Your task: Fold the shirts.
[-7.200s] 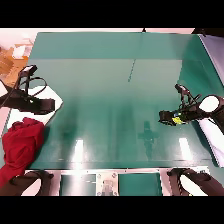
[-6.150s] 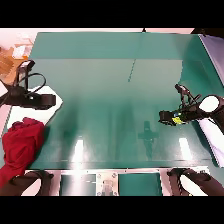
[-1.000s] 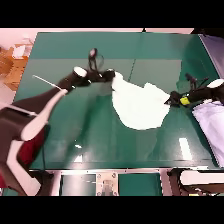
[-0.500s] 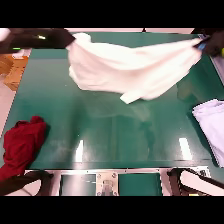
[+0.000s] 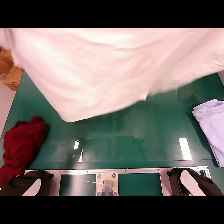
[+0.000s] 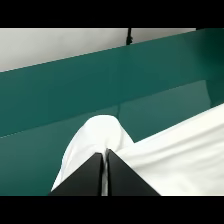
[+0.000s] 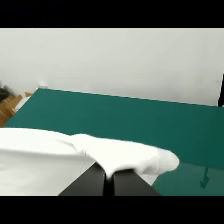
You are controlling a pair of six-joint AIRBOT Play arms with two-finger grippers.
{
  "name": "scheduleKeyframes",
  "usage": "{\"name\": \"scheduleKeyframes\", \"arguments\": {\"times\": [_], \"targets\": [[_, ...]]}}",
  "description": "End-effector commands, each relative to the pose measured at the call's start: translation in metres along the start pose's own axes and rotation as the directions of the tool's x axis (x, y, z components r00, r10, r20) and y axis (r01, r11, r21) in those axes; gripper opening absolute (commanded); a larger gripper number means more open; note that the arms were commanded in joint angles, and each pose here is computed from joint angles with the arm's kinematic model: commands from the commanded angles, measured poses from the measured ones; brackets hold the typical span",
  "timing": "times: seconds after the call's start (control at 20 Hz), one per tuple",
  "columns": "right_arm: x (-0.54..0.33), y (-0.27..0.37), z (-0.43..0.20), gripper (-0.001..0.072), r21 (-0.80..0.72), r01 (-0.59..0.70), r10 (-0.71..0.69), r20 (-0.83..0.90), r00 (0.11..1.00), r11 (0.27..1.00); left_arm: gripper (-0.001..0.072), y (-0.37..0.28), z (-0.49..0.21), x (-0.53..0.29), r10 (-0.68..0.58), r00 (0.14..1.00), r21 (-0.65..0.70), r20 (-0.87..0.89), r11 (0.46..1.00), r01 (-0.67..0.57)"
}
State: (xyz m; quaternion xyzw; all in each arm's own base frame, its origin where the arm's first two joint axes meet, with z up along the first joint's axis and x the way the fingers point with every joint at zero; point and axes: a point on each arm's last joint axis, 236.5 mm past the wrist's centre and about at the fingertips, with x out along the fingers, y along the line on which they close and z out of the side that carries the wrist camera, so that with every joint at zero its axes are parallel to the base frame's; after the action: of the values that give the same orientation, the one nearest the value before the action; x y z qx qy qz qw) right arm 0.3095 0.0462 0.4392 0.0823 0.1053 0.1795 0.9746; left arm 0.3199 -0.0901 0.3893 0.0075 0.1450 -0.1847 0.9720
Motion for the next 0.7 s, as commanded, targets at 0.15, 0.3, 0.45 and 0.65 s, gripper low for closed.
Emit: {"name": "scheduleKeyframes", "arguments": {"times": [0.15, 0.3, 0.45, 0.65], "targets": [[0.028, -0.033, -0.045, 0.0019, 0.096, 0.024, -0.015, -0.093, 0.996, 0.995, 0.0023, 0.028, -0.038, 0.067, 0.017, 0.988, -0.059, -0.152, 0.998, -0.026], [0.083, -0.076, -0.134, 0.0019, 0.250, 0.054, 0.009, -0.243, 0.970, 0.967, 0.0023, 0.013, -0.106, 0.153, -0.173, 0.933, -0.191, -0.316, 0.975, 0.116], [0.148, -0.123, -0.249, 0.0019, 0.379, 0.166, -0.016, -0.368, 0.930, 0.911, 0.0023, 0.003, -0.196, 0.243, -0.319, 0.847, -0.313, -0.424, 0.930, 0.194], [0.211, -0.174, -0.370, 0.0019, 0.473, 0.323, -0.035, -0.522, 0.852, 0.820, 0.0023, 0.003, -0.277, 0.335, -0.330, 0.847, -0.423, -0.417, 0.895, 0.141]]}}
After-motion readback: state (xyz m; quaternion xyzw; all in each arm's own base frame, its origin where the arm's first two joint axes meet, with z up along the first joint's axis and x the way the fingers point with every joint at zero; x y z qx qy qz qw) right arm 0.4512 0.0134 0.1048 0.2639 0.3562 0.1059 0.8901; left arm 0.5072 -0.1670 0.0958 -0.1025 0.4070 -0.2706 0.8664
